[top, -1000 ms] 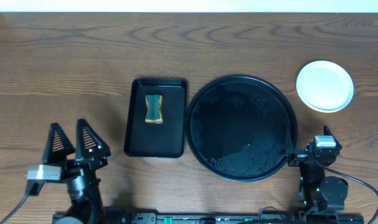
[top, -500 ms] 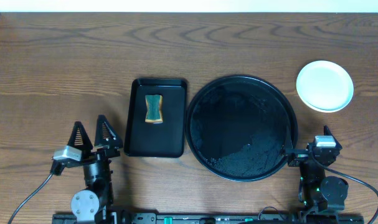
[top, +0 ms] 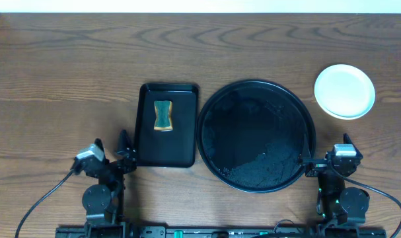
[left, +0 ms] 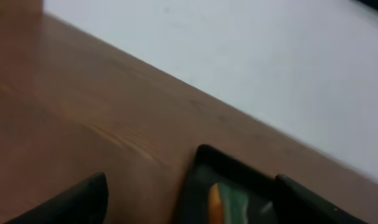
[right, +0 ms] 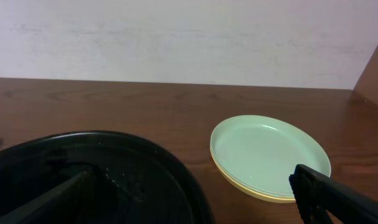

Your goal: Clean dirty plates on tray and stack at the side

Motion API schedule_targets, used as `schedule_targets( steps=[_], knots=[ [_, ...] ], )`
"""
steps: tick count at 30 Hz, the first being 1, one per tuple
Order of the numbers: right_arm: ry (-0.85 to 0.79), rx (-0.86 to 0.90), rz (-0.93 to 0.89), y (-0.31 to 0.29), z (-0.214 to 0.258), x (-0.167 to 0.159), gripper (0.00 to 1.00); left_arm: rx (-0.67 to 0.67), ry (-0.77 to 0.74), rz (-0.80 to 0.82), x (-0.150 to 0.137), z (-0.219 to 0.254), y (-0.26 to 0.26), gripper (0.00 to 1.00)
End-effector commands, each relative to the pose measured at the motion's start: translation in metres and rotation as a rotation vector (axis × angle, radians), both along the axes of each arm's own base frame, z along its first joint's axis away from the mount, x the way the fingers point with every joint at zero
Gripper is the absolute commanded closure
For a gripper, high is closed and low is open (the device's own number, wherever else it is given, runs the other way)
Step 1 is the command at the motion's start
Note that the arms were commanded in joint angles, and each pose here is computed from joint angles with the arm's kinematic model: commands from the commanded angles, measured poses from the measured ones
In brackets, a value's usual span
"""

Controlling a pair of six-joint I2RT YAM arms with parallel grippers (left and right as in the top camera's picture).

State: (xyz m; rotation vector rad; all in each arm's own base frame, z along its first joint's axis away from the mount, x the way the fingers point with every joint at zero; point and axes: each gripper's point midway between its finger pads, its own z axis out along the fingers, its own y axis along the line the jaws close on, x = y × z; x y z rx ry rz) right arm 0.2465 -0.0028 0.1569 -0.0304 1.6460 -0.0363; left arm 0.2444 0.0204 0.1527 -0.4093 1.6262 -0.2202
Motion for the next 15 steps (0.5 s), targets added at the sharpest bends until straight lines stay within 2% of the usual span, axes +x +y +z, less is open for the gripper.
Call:
schedule_targets(
  steps=[1,5,15],
  knots=[
    [-0.001,0.013,0.018,0.0041,-0.0002,-0.0003,0.01,0.218,0.069,-0.074,-0.0008,-0.0157,-0.0094,0.16],
    [-0.001,0.013,0.018,0.0041,-0.0002,-0.0003,0.01,0.298,0.071,-0.106,-0.0006,-0.0155,-0.0135,0.16],
    [-0.001,0.013,0.017,0.004,-0.0002,-0.0003,0.01,0.364,0.075,-0.114,-0.0006,-0.0155,-0.0134,0.16]
  ],
)
